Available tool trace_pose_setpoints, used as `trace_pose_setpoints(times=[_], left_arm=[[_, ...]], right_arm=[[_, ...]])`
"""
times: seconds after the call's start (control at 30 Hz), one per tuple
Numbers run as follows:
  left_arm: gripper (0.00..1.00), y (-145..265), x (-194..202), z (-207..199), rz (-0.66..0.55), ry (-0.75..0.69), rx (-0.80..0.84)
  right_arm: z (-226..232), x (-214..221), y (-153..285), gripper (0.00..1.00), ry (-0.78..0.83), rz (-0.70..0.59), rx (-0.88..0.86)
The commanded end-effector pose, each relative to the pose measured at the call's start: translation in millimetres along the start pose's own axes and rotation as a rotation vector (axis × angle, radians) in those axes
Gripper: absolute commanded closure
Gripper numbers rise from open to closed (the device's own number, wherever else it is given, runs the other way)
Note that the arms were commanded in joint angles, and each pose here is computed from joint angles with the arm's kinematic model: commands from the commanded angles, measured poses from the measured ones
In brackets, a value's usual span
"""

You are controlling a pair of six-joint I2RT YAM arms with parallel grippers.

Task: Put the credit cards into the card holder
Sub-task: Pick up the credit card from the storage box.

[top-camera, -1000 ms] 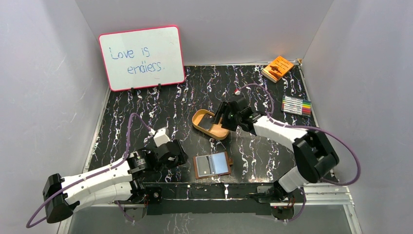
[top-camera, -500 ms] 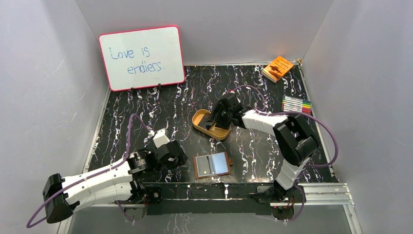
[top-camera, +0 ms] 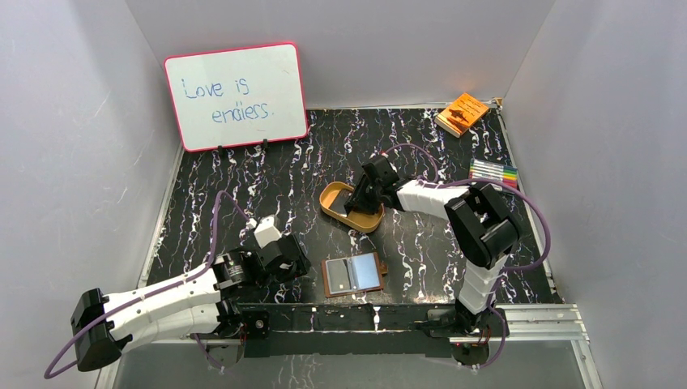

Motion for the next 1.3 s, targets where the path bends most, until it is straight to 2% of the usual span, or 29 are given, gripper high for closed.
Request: trace_pose_setpoints(times=[0.0,0.4,0.5,0.87,1.13,1.27], left_arm=[[0.41,-1.1,-0.3,4.9,-0.02,-0.002,-0.026],[0.41,-2.9,1.7,5.2,-0.005,0.0,-0.033],[0.41,-2.9,2.2,5.9,-0.002,0.001,-0.034],[0.41,-3.3,1.7,5.5,-0.008,-0.001,-0.036],[0.41,-3.5,1.7,5.3,-0.007,-0.005,-0.037],[0.41,-1.8,0.3,4.5,-0.012,-0.004,-0.032]], right_arm=[[2.6,-2.3,-0.1,0.56,-0.005,-0.017,-0.008],[-10.4,7.6,17.0,0.69,-0.013,-0.03,-0.026],[-8.7,7.0,22.4,0.78,-0.012,-0.038,-0.038],[3.6,0.5,45.3,1.0,-0.02,-0.069,-0.085],[3.0,-1.4,45.6,1.0,-0.038,-0.07,-0.08],[13.7,-9.9,66.0,1.0,-0.06,-0.083,-0.162]])
Point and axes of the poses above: each gripper's point midway between its finger pads, its own y axis back along the fingers, its own z axis along the line the jaws close on, x = y × z, the point moved 10 cm from there along y, back along the fingers, and after that the axes turned 3 degrees about y, right-handed, at the moved point
